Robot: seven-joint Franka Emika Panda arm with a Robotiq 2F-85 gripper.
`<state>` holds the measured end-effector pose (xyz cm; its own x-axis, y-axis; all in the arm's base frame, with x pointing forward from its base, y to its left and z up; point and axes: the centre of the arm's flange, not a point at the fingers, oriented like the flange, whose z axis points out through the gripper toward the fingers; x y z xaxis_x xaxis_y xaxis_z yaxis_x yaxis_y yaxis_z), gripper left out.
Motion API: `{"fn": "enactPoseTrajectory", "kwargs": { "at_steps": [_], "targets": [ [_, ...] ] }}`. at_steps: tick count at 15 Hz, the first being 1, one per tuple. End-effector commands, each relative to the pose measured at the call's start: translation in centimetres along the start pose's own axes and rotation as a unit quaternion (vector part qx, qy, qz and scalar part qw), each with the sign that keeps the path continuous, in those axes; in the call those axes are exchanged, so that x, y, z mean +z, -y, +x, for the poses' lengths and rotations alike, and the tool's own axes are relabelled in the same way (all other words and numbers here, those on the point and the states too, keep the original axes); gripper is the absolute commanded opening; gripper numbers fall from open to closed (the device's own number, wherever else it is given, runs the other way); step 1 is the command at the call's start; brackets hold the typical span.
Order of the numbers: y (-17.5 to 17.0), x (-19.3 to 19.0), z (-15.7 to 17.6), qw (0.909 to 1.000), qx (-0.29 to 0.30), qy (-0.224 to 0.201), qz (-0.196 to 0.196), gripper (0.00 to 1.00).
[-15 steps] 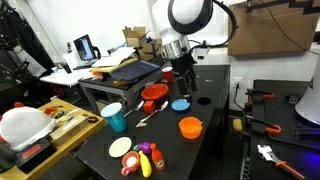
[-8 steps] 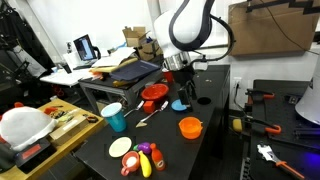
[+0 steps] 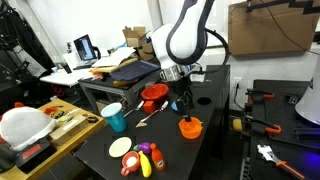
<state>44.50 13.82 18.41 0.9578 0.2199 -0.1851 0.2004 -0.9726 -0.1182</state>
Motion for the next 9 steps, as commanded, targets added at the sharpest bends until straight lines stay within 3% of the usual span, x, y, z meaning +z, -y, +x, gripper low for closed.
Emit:
{"fn": "enactPoseTrajectory", "kwargs": {
  "at_steps": [1,9],
  "targets": [
    [0.4,1.1,0.7,0.9998,-0.017,-0.007,0.0,1.0],
    [-0.1,3.6,0.5,0.9995,-0.03,0.002,-0.012,1.0]
  ]
}}
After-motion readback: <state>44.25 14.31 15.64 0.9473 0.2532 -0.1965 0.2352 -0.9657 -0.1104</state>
